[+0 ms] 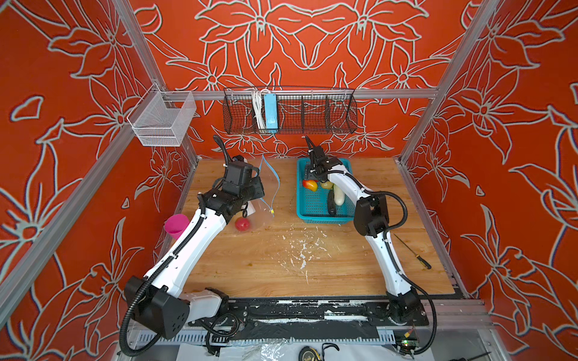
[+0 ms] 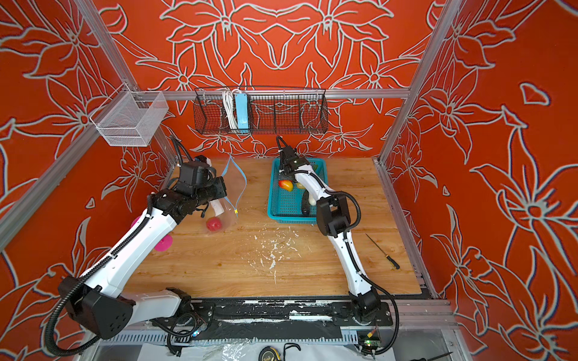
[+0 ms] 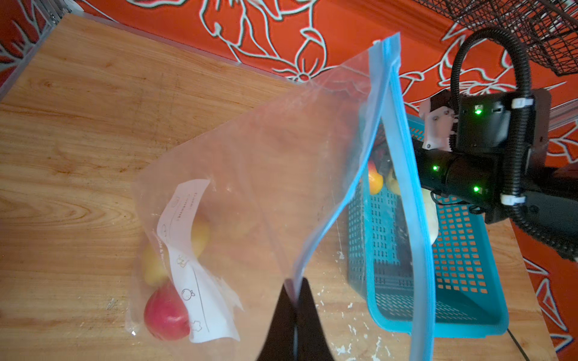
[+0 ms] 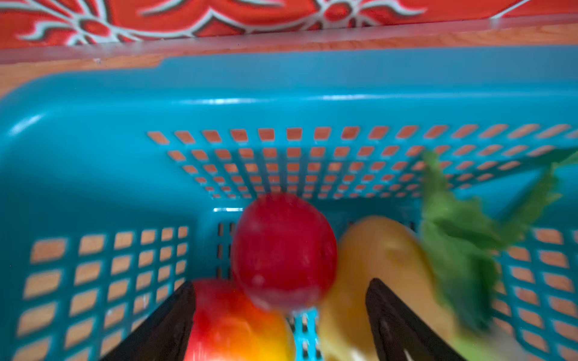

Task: Place the food in the zip-top bag and seal the zipper
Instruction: 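Lower the right gripper into the basket and grasp another red fruit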

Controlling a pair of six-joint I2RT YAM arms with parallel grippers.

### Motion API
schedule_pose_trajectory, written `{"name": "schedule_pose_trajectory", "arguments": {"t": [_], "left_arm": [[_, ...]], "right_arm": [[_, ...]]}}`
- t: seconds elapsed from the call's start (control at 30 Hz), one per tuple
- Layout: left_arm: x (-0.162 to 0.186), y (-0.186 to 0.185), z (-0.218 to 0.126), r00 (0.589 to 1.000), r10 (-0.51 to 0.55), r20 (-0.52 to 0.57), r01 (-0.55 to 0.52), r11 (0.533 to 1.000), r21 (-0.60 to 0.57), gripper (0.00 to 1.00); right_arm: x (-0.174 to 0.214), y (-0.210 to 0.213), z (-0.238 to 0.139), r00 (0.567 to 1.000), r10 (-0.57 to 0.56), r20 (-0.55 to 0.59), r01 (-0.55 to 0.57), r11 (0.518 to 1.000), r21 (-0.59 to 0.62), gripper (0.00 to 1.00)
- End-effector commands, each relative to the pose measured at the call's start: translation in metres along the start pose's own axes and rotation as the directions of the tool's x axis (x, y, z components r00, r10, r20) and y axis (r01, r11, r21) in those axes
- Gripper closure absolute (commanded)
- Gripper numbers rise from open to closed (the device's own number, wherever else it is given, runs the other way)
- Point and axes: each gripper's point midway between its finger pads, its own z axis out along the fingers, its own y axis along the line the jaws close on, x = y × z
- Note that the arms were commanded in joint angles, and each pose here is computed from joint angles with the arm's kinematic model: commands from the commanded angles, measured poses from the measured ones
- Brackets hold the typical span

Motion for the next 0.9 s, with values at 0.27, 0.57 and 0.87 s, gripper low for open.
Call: {"name": "schedule_pose_trajectory", "arguments": {"t": [0.27, 0.57, 0.87], "left_arm": [[-0.001, 0.001, -0.001, 1.0, -0.007, 0.01, 0.007, 1.0, 0.005, 1.0], [-0.002, 0.001, -0.003, 1.0, -0.007, 0.016, 0.007, 1.0, 0.006, 1.0], [-0.002, 0.001, 0.0, 1.0, -0.006, 0.012, 0.006, 1.0, 0.001, 1.0]], "right_arm": [[0.012, -0.01, 0.024, 0.996, 0.079, -0.048, -0.078, 0.997, 0.015, 0.16], [0.013, -0.014, 0.03, 0.995, 0.085, -0.052, -0.084, 0.996, 0.015, 0.27], [0.007, -0.014, 0.025, 0.994, 0.097, -0.052, -0.098, 0.995, -0.011, 0.48]]}}
